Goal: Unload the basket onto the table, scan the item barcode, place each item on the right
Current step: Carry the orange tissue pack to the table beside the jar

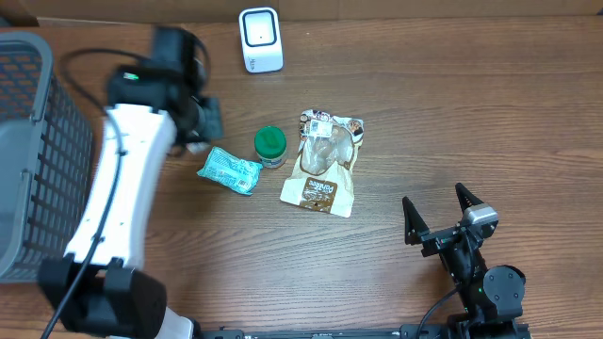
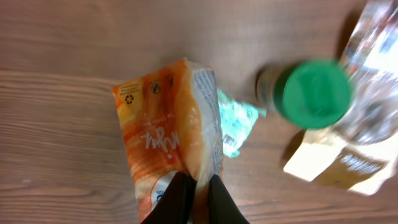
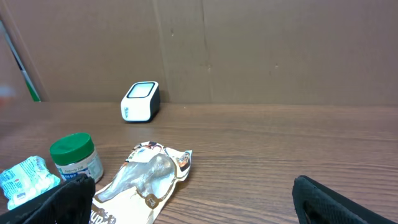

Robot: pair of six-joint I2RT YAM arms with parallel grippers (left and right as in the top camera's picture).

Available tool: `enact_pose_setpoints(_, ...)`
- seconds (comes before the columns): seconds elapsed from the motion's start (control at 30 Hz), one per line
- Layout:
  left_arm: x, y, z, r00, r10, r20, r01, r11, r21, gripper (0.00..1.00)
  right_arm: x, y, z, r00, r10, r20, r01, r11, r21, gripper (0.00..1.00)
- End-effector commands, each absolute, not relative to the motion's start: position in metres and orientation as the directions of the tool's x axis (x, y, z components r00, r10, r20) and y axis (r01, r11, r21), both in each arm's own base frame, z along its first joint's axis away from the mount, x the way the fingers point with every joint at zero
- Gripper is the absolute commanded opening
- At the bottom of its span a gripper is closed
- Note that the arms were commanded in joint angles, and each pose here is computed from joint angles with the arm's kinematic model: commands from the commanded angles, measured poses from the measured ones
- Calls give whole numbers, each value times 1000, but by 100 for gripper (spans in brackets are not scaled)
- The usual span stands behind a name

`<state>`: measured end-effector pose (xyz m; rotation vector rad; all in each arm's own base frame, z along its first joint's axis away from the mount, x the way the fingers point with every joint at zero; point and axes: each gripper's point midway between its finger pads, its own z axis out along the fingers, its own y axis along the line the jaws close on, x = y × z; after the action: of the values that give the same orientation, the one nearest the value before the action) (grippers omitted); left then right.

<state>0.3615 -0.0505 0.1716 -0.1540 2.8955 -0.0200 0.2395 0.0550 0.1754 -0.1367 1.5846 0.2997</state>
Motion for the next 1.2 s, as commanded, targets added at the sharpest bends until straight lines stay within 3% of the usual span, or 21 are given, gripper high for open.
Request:
enact_pose_setpoints(0.0, 343, -66, 141, -985, -35, -169, -35, 999, -5, 4, 240, 55, 173, -40, 106, -994, -272, 956, 113, 100)
enact_pose_setpoints(0.37, 302, -109, 90, -988, 138, -68, 136, 990, 30, 4, 240, 55, 173, -39, 106, -994, -272, 956, 113, 100)
enact_pose_setpoints(0.73, 292, -102, 45, -985, 155, -71, 152, 988, 41, 4, 240, 55, 173, -40, 106, -994, -272, 956, 113, 100)
enact_pose_setpoints(1.17, 326, -94, 38, -961, 169, -220, 148, 983, 108, 4, 240, 55, 173, -40, 106, -994, -272, 956, 113, 100)
